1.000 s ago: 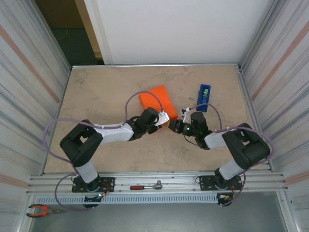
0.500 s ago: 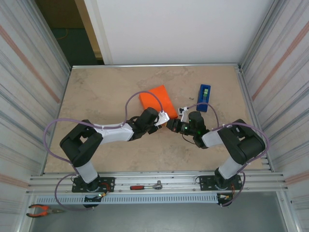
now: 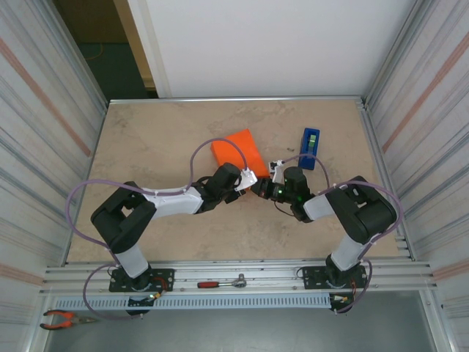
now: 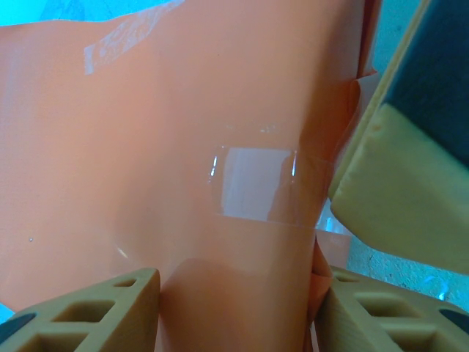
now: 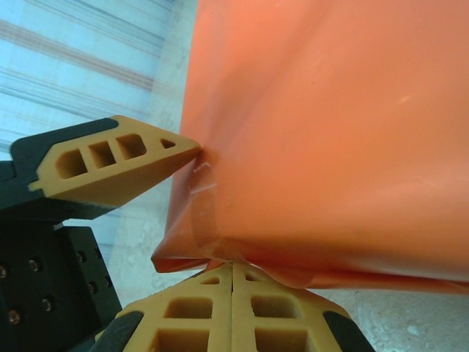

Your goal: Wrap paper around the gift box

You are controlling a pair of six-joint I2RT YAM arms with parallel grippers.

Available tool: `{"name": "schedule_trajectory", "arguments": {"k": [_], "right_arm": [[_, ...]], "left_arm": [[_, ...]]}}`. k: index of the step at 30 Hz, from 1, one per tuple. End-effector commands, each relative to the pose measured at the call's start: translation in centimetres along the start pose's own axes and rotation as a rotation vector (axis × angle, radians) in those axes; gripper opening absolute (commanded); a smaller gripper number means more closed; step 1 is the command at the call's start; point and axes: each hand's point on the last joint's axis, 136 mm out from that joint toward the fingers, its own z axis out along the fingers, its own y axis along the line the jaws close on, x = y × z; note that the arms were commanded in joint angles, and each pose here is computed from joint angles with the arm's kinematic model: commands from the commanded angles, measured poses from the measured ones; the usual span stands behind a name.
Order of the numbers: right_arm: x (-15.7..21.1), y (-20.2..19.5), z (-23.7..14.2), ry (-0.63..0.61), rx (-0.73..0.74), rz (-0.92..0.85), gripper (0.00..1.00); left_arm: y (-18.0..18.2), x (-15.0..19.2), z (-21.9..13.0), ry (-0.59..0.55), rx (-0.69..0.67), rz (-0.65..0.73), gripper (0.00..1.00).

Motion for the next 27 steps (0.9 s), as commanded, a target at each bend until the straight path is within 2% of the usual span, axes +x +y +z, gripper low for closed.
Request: {"name": "schedule_trajectory", "arguments": {"k": [1, 27], "right_arm": [[-0.5, 0.8, 0.5, -0.011, -0.037, -0.001, 0.0], [0.3, -0.6, -0.2, -0.007, -0.012, 0.017, 0.0]], "left_arm": [[-3.0, 3.4, 1.0, 0.112, 0.101, 0.03, 0.54], [-3.1, 3.5, 1.0, 0.116, 0.104, 0.033, 0.54]]}}
